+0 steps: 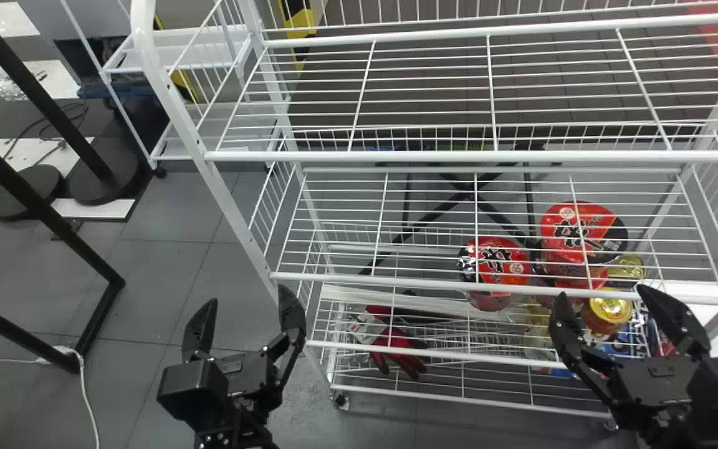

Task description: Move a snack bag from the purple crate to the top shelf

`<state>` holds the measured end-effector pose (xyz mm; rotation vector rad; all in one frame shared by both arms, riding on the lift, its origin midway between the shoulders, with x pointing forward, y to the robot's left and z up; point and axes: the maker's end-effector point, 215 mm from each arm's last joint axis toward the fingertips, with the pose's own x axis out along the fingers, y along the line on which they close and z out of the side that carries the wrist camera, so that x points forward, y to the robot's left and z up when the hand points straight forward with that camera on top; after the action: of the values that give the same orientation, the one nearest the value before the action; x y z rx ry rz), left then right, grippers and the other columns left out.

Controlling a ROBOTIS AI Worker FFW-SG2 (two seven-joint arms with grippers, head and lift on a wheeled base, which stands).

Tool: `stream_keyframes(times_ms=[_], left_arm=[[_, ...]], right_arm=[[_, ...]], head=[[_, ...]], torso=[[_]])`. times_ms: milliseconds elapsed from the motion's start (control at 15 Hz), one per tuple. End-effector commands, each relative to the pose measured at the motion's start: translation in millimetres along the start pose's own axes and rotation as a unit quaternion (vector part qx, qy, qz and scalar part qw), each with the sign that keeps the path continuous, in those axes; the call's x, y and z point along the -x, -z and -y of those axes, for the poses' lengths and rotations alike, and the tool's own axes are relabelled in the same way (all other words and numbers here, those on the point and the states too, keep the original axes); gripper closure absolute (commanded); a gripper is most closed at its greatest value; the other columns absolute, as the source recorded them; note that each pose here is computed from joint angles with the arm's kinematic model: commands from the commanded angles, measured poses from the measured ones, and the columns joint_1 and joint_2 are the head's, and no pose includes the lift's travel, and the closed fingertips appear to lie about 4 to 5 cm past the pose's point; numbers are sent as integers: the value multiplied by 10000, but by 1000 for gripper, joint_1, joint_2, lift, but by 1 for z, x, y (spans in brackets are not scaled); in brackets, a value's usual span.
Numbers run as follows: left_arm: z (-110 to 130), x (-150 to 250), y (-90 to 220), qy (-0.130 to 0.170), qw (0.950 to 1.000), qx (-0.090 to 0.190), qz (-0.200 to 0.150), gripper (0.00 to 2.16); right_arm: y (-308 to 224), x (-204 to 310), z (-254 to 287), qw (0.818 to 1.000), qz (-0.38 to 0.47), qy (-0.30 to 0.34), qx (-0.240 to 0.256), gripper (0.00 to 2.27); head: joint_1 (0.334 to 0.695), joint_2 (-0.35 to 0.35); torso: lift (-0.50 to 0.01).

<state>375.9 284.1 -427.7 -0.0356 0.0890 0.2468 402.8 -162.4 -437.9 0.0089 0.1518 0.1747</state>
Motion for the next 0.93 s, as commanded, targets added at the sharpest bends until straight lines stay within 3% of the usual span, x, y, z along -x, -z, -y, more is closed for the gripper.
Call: stream_keyframes(times_ms=[0,867], left_arm=[[0,1,-3,-6,10000,20,47,100],[-2,6,-16,30,9997,60,236,107]], right_arm=[[-1,-1,-2,10000,22,-20,9,124],[-3,1,-6,10000,41,-58,13,130]], head=[[695,177],[695,184]], torso=[[-240],[-292]])
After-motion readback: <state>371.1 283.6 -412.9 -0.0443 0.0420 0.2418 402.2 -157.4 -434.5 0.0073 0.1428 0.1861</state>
